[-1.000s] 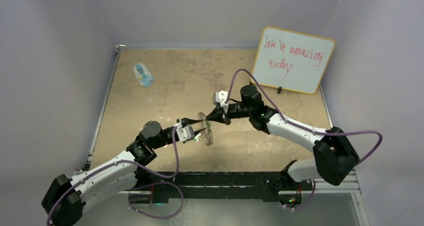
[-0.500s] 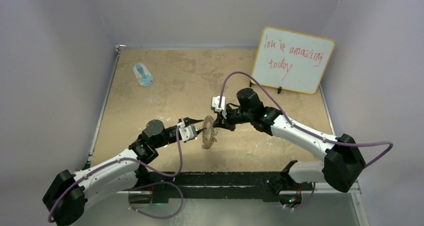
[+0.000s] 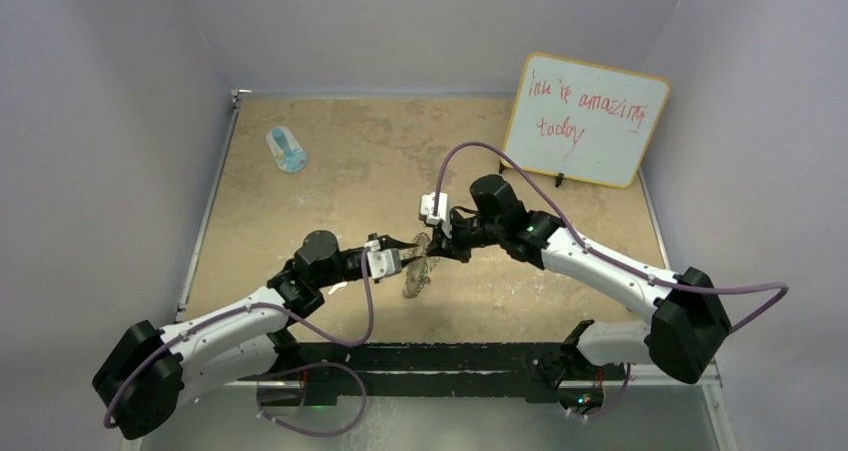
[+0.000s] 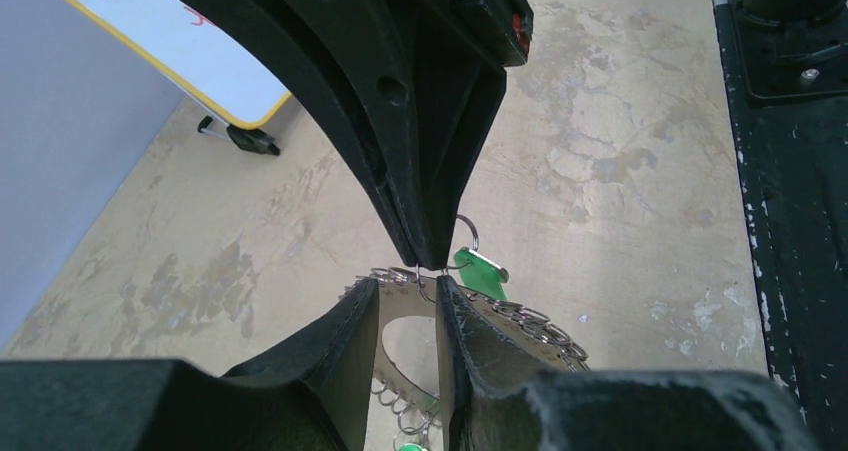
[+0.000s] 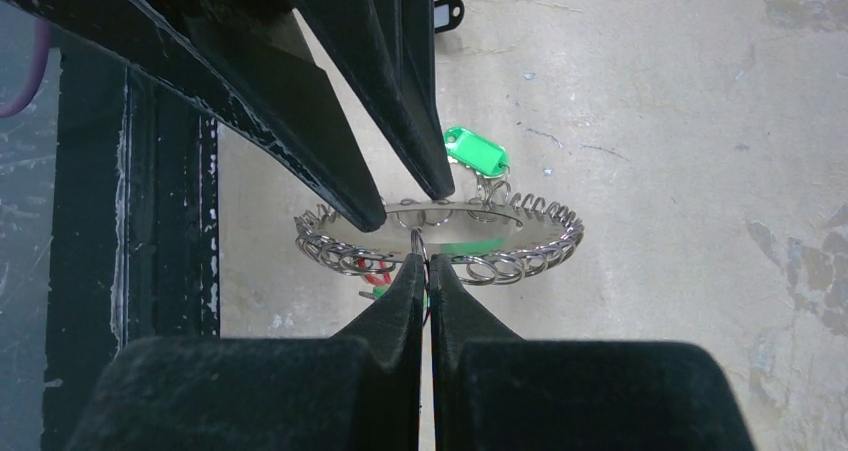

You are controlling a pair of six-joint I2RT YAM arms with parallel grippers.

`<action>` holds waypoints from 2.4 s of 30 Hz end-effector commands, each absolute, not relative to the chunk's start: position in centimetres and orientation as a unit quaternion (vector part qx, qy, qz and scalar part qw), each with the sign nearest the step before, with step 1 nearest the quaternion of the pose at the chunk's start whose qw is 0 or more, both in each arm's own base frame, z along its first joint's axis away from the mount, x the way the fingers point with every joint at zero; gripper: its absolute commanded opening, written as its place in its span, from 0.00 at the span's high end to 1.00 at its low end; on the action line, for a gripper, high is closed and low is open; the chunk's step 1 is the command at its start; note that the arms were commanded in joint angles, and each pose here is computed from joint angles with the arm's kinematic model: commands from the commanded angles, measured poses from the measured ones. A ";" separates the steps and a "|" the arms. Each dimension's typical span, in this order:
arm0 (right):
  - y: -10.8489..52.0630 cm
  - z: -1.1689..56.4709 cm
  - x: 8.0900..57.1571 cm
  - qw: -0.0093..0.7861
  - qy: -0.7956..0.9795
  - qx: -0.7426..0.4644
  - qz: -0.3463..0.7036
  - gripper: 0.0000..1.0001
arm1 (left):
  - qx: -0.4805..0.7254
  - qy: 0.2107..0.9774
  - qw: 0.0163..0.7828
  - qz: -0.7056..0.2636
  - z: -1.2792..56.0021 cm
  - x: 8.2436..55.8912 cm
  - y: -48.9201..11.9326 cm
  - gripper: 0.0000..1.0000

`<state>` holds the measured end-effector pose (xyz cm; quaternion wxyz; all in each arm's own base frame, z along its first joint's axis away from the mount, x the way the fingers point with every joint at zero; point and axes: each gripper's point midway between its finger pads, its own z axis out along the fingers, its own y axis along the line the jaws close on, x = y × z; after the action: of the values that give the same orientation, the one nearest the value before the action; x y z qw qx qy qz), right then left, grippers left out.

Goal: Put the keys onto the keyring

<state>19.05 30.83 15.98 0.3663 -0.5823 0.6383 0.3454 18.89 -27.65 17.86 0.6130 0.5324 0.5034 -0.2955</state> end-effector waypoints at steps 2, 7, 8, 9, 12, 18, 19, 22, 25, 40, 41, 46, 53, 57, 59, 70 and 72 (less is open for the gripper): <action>31.6 18.6 19.5 0.396 0.615 -0.588 0.345 1.00 | 0.544 0.473 0.619 -0.312 19.6 18.6 -28.9 0.76; 31.8 18.8 19.3 0.396 0.610 -0.591 0.349 1.00 | 0.547 0.479 0.611 -0.313 19.2 18.9 -29.2 0.79; 31.8 18.9 19.2 0.397 0.609 -0.592 0.349 1.00 | 0.547 0.479 0.610 -0.313 19.2 19.0 -29.3 0.81; 31.9 18.9 19.2 0.397 0.608 -0.592 0.349 1.00 | 0.548 0.479 0.610 -0.312 19.2 19.1 -29.3 0.84; 31.9 18.9 19.2 0.398 0.606 -0.595 0.348 1.00 | 0.552 0.477 0.608 -0.312 19.1 19.1 -29.5 0.87; 32.0 19.0 19.1 0.400 0.602 -0.598 0.347 1.00 | 0.562 0.489 0.593 -0.305 18.5 19.4 -29.6 0.80; 32.0 19.0 19.1 0.400 0.601 -0.599 0.347 1.00 | 0.563 0.492 0.591 -0.304 18.4 19.5 -29.5 0.79; 32.0 18.9 19.1 0.400 0.601 -0.600 0.346 1.00 | 0.562 0.502 0.586 -0.299 18.3 19.6 -29.3 0.79; 32.1 18.9 19.1 0.399 0.600 -0.602 0.345 1.00 | 0.560 0.504 0.588 -0.294 18.5 19.6 -29.0 0.79; 32.5 19.2 19.0 0.402 0.590 -0.612 0.341 1.00 | 0.559 0.515 0.581 -0.291 17.8 19.5 -28.7 0.84; 32.5 19.2 18.9 0.402 0.588 -0.613 0.341 1.00 | 0.559 0.516 0.580 -0.291 17.8 19.6 -28.7 0.84; 32.5 19.3 18.8 0.403 0.585 -0.616 0.340 1.00 | 0.560 0.520 0.577 -0.287 17.6 19.7 -28.7 0.82; 32.6 19.2 18.7 0.403 0.582 -0.620 0.338 1.00 | 0.559 0.530 0.577 -0.272 17.5 19.8 -28.0 0.80; 32.7 19.3 18.5 0.403 0.579 -0.622 0.340 1.00 | 0.557 0.522 0.582 -0.280 17.8 19.6 -28.2 0.88; 32.7 19.2 18.5 0.403 0.579 -0.623 0.339 1.00 | 0.556 0.518 0.584 -0.284 18.0 19.5 -28.3 0.90; 32.8 19.0 18.3 0.400 0.576 -0.627 0.339 1.00 | 0.553 0.512 0.588 -0.293 18.3 19.6 -28.8 0.92; 32.8 19.0 18.2 0.400 0.574 -0.628 0.339 1.00 | 0.552 0.512 0.589 -0.293 18.3 19.6 -28.8 0.93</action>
<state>18.36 31.80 16.75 0.3780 -0.6198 0.6027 0.3312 19.36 -27.98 15.90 0.5605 0.5592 0.5404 -0.2848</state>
